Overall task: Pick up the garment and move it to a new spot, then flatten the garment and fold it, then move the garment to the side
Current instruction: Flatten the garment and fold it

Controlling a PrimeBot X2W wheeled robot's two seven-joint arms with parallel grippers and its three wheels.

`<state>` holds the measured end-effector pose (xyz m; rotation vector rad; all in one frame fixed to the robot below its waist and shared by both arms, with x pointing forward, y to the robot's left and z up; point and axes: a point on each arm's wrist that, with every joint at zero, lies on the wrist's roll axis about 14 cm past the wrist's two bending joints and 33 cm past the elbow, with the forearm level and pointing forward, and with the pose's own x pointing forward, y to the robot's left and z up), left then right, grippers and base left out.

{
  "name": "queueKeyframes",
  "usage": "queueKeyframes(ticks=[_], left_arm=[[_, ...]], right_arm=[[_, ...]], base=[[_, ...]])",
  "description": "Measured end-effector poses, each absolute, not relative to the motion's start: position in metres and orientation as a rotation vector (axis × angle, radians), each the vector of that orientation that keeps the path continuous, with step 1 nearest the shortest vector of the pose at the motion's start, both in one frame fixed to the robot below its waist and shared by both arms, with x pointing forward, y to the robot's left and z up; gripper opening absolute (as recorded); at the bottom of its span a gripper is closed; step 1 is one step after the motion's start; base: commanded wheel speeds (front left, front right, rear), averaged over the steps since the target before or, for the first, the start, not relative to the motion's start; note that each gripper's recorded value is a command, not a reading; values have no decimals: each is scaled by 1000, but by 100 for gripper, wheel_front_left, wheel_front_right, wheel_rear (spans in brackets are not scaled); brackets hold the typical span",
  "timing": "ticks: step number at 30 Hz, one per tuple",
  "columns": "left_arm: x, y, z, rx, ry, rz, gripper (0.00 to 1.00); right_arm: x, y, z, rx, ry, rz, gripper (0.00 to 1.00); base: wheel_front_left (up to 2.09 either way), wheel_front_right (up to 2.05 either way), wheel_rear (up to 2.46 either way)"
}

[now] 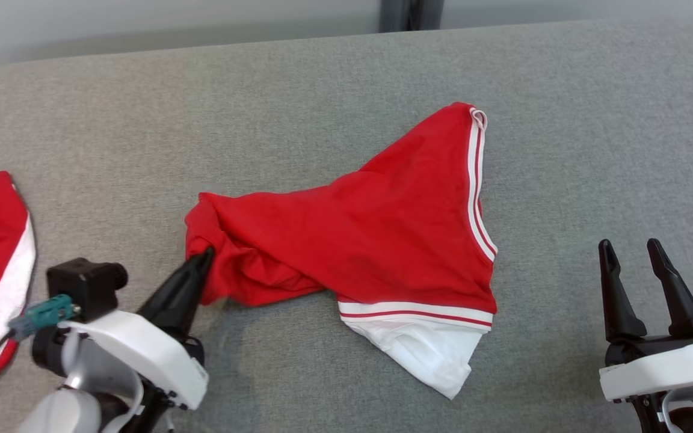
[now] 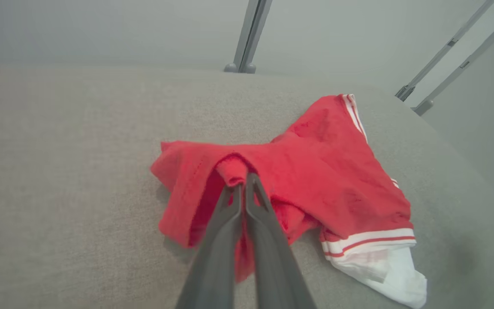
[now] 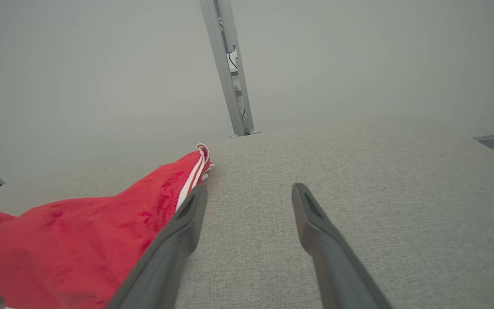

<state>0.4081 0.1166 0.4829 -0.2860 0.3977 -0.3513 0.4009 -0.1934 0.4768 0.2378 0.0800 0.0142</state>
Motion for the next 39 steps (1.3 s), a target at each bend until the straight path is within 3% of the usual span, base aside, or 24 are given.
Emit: queueKeyframes(ticks=[11,12,13,14,19,28,33,39], left_arm=[[433,117,402,-387,495,-240,0],[433,120,397,-385,501,-226,5],[435,123,395,-383,491,-213,41],[437,128,394,-376,477,-199,100],[442,145,399,-356,401,-135,100],[444,197,463,-266,103,35,100],[427,201,498,-218,-7,53,100],[394,198,504,-193,-19,56,100]], right_arm=[[393,-214,468,230,102,-53,100],[393,-215,468,228,102,-55,100],[393,-216,468,227,103,-57,100],[394,-216,468,226,101,-56,100],[397,-215,472,221,89,-50,100],[404,-204,502,179,2,-1,100],[401,-194,513,166,-19,30,100],[388,-189,518,157,-21,46,100]], base=[[0,0,0],[0,0,0],[0,0,0],[0,0,0],[0,0,0],[0,0,0],[0,0,0],[0,0,0]])
